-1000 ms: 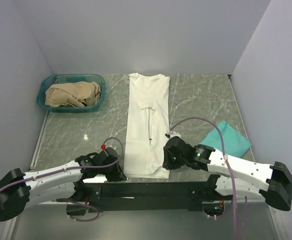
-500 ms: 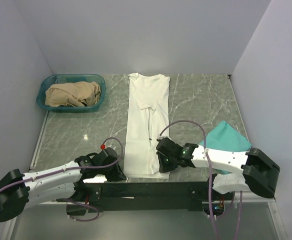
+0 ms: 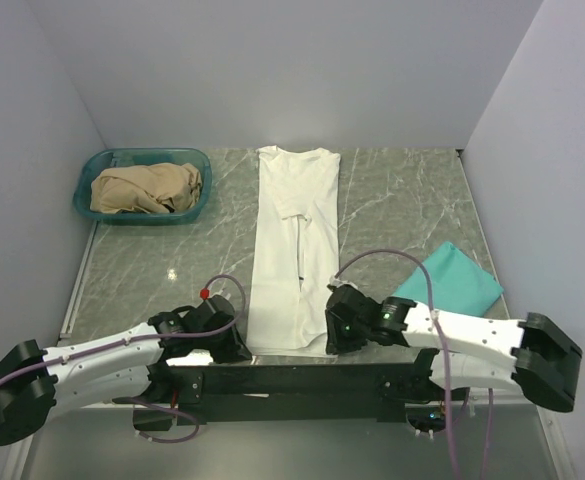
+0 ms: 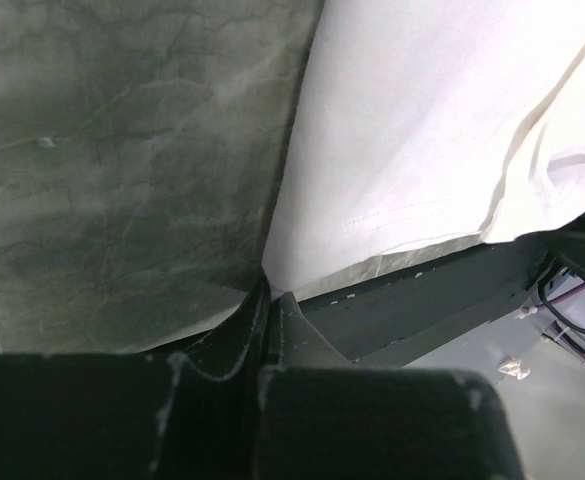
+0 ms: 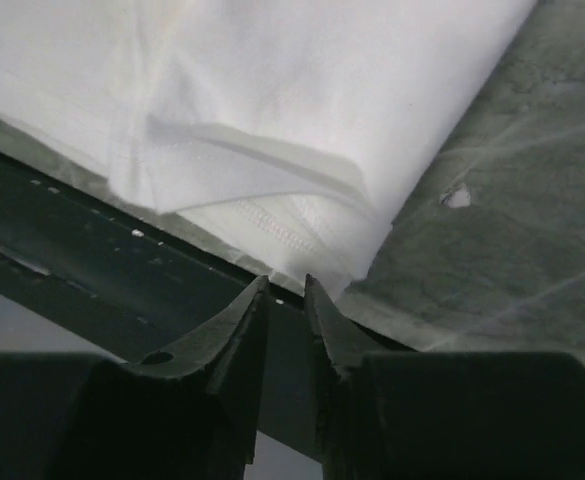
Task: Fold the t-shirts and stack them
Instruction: Fold the tshirt
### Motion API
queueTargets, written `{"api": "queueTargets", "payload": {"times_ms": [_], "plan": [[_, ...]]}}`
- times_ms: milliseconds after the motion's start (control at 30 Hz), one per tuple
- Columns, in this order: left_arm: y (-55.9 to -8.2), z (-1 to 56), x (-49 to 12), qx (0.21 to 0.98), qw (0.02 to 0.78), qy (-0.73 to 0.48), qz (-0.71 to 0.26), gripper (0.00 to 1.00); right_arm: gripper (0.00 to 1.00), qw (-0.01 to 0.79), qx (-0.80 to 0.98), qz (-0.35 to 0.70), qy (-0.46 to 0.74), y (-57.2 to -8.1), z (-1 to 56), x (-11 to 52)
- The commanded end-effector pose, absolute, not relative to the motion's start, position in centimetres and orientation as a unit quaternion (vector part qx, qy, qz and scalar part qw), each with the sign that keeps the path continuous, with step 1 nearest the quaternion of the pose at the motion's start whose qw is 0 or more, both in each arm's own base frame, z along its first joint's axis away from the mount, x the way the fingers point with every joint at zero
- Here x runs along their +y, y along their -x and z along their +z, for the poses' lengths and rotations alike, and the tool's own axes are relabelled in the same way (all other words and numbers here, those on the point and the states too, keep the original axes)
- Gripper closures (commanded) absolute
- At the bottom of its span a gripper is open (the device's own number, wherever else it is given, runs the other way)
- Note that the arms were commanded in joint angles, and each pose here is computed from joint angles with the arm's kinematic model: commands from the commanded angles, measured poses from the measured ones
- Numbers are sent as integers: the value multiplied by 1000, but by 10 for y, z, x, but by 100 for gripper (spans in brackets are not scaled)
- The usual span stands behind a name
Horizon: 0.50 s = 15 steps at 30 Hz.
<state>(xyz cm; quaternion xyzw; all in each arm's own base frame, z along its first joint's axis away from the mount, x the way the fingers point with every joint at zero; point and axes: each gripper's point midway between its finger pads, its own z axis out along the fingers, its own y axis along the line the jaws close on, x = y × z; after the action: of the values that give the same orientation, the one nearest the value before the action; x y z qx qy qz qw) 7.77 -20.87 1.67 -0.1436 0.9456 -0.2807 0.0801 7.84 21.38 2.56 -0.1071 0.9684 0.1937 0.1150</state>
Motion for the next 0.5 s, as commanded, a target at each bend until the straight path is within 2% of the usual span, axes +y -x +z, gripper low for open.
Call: {"api": "queueTargets", "payload": {"times_ms": [0,200,467], "plan": [[-77,15,-203,946,85,154,-271,100,67,156,962,208,79,-86,48,210],[-79,20,-206,943,89,153,-283,100,55,154,963,204,80,-80,45,198],[-78,19,-207,944,85,151,-280,99,53,120,970,192,93,-76,18,209]]}}
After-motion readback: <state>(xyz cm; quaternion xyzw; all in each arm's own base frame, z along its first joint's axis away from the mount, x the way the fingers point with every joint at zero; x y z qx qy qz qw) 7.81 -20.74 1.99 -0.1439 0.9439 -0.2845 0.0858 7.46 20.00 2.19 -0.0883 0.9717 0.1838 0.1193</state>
